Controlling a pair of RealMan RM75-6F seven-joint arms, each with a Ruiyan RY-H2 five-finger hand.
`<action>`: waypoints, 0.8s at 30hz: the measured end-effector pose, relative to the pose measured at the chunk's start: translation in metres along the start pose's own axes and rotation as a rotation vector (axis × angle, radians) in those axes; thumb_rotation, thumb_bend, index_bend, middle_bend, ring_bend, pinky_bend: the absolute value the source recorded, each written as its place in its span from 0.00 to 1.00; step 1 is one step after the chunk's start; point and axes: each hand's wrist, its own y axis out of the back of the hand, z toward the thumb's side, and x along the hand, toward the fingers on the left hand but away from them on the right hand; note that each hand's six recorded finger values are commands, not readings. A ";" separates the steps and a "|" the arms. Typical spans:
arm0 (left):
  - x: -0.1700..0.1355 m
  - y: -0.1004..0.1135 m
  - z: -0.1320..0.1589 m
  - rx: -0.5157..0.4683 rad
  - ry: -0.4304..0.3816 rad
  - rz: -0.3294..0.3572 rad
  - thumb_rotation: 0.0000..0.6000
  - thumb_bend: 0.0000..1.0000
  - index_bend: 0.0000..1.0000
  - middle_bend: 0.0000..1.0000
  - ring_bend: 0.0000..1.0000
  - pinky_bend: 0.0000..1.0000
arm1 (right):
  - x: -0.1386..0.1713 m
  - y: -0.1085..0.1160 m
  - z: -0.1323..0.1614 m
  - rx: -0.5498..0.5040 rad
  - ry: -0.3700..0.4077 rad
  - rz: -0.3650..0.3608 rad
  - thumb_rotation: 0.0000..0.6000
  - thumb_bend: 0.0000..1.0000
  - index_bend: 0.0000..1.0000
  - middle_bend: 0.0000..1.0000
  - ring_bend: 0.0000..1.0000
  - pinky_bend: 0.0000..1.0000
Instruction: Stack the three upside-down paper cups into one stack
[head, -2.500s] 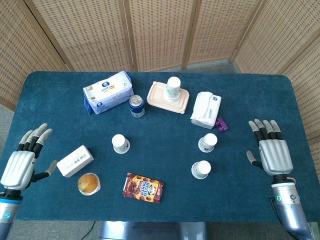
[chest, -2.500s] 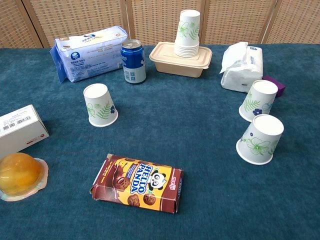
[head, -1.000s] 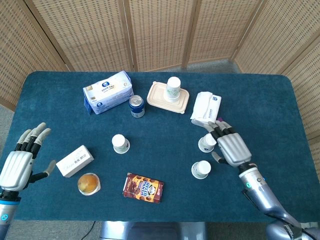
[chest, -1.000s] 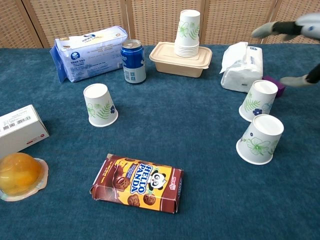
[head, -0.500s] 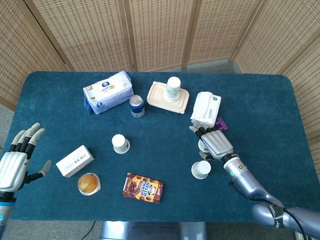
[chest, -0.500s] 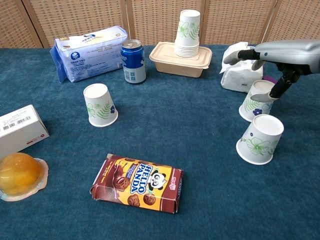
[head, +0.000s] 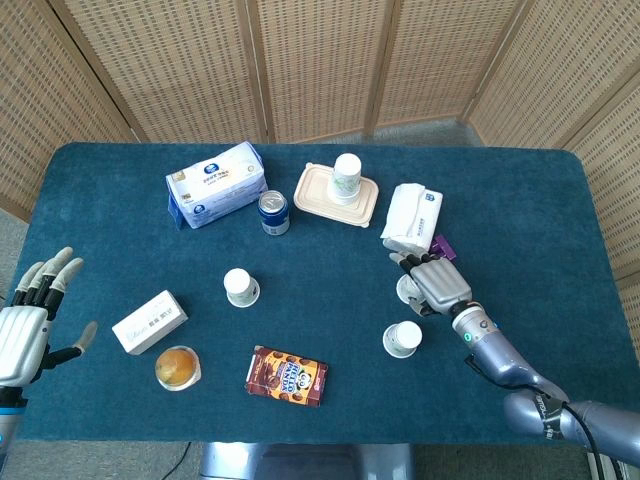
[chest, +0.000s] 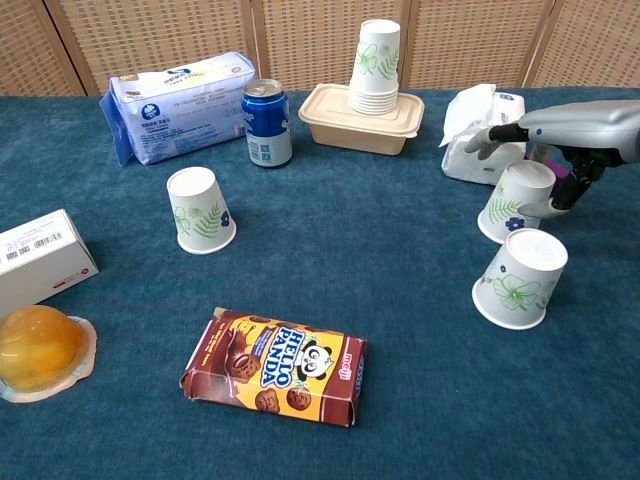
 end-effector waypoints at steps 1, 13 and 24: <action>0.000 0.000 0.000 0.001 0.001 0.001 1.00 0.41 0.03 0.00 0.00 0.01 | -0.001 -0.001 -0.002 0.004 -0.001 0.002 1.00 0.39 0.17 0.23 0.02 0.41; 0.000 -0.001 -0.001 -0.002 0.002 -0.001 1.00 0.41 0.03 0.00 0.00 0.01 | -0.003 -0.002 -0.009 0.019 -0.001 0.006 1.00 0.40 0.30 0.35 0.14 0.54; 0.001 -0.001 -0.003 -0.004 0.006 -0.001 1.00 0.41 0.03 0.00 0.00 0.01 | -0.001 0.001 -0.008 0.017 0.003 -0.014 1.00 0.40 0.35 0.40 0.20 0.60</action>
